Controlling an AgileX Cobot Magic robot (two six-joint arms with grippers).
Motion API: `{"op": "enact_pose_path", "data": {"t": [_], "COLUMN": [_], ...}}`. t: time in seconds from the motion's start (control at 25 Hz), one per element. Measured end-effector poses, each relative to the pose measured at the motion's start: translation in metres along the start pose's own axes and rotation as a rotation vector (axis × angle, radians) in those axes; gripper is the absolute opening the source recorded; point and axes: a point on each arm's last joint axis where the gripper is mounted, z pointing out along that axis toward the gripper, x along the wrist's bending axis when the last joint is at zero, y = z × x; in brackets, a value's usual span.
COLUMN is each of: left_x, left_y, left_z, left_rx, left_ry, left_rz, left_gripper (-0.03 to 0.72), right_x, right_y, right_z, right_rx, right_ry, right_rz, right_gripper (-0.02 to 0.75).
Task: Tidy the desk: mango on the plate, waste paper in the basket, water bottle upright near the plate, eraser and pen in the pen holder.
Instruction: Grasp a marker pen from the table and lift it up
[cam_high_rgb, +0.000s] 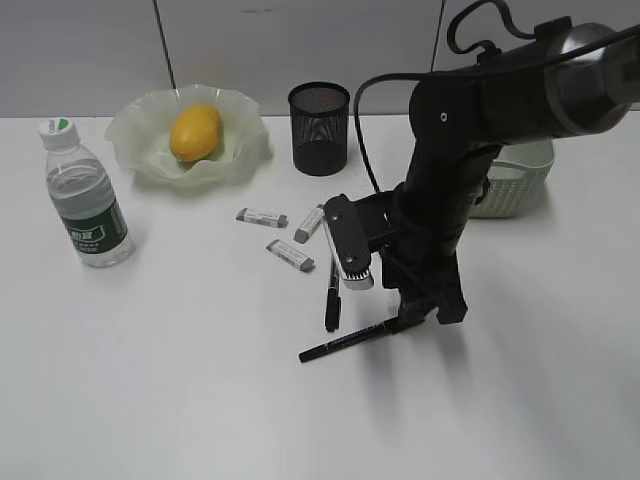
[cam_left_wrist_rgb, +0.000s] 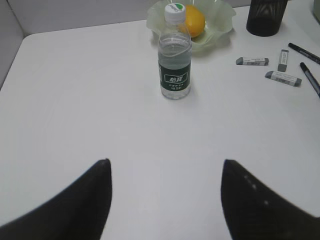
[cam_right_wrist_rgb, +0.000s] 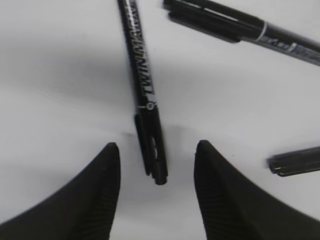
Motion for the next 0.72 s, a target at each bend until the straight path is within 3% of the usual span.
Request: {"op": "enact_pose_path", "data": {"t": [0.16,0.4,0.52,0.72], "left_x": [0.000,0.000,0.000,0.000], "left_y": [0.000,0.000,0.000,0.000], "left_z": [0.000,0.000,0.000,0.000], "left_rx": [0.000,0.000,0.000,0.000], "left_ry": [0.000,0.000,0.000,0.000], "left_rz": [-0.001,-0.001,-0.001,-0.001], "left_gripper": [0.519,0.519,0.519,0.519], "right_x": [0.004,-0.005,-0.017,-0.024], "right_y": [-0.001,0.004,0.009,0.014], "right_z": [0.000,-0.009,-0.022,-0.044], "right_rx": [0.011,-0.016,-0.037,-0.010], "right_ry": [0.041,0.016,-0.011,0.044], "right_rz": [0.002,0.097,0.353,1.105], "right_gripper": [0.340,0.306,0.305,0.301]}}
